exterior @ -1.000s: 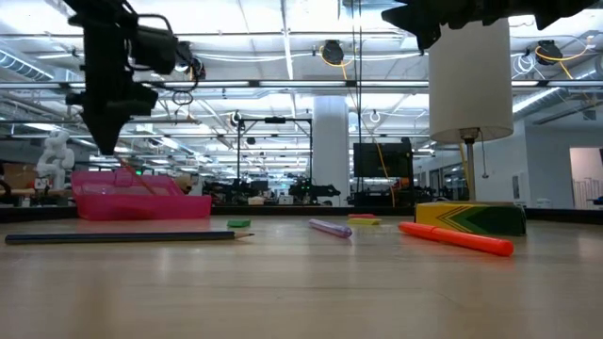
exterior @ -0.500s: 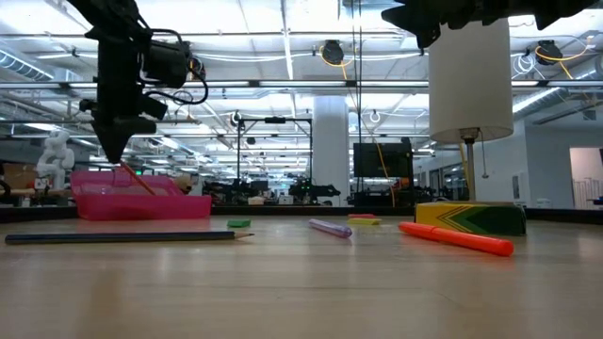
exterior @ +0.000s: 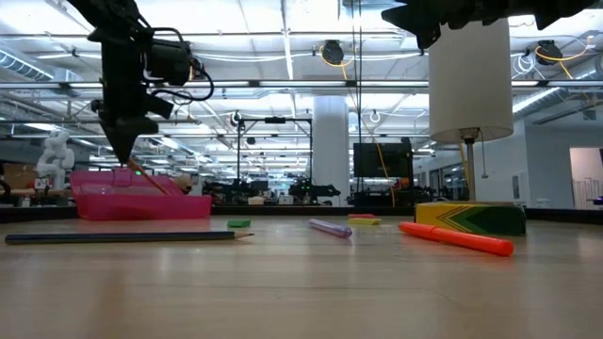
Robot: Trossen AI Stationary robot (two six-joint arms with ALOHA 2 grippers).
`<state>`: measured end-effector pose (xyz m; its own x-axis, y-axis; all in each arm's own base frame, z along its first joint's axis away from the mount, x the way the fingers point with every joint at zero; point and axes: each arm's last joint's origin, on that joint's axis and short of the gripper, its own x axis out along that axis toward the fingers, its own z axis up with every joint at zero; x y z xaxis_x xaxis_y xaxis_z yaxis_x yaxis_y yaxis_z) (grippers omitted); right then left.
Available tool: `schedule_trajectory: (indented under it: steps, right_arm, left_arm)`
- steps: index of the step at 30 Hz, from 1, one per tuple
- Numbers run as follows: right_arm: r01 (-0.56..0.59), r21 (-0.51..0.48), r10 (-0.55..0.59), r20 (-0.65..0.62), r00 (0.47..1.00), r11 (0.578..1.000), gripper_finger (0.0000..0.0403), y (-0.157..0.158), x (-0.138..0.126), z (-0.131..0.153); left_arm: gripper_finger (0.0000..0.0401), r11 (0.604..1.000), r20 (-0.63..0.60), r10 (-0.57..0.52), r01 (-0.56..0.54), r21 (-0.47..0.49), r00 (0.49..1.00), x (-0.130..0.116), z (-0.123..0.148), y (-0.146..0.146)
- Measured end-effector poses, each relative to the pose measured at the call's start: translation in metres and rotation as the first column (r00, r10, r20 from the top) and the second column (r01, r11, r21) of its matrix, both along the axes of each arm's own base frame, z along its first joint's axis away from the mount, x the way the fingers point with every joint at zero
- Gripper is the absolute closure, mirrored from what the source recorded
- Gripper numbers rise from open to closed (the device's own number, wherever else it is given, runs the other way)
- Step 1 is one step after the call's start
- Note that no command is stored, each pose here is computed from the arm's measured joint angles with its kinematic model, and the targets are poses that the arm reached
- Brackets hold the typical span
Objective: Pack school essentials
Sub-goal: Put the yellow pencil into the pink supply box, then put the black pencil into the pink supply box
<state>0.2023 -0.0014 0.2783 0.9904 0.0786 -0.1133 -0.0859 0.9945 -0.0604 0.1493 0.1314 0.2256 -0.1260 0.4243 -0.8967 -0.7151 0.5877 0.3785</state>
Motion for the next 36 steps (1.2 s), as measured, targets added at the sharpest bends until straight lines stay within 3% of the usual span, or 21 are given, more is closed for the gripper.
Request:
schedule_trajectory:
  steps: [14,19,24,27,32,36]
  right_arm:
    - [0.000,0.000,0.000,0.000,1.000,1.000,0.0200,0.000,0.000,0.000]
    - [0.042,0.007,-0.042,-0.005,0.999,0.999,0.0200,-0.001,0.001,-0.001]
    - [0.084,0.037,-0.082,-0.058,0.995,0.996,0.0200,-0.002,0.009,-0.010]
    - [0.081,0.044,-0.076,-0.117,0.990,0.996,0.0200,-0.002,0.020,-0.022]
    - [0.060,0.016,-0.055,-0.215,0.975,0.998,0.0200,0.001,0.041,-0.049]
    - [0.024,0.028,-0.016,-0.250,0.968,0.999,0.0200,0.005,0.057,-0.068]
  left_arm:
    - [0.0292,0.999,-0.035,0.014,-0.013,0.048,0.999,-0.001,0.001,0.001]
    - [0.0294,0.999,0.033,0.048,-0.049,0.024,0.998,0.004,0.000,-0.004]
    - [0.0313,0.998,0.165,-0.046,0.040,0.043,0.985,0.022,0.007,-0.025]
    - [0.0326,0.985,0.261,-0.165,0.144,0.098,0.951,0.037,0.015,-0.045]
    - [0.0344,0.943,0.420,-0.330,0.272,0.193,0.845,0.052,0.032,-0.079]
    - [0.0352,0.901,0.461,-0.433,0.368,0.228,0.774,0.058,0.037,-0.101]
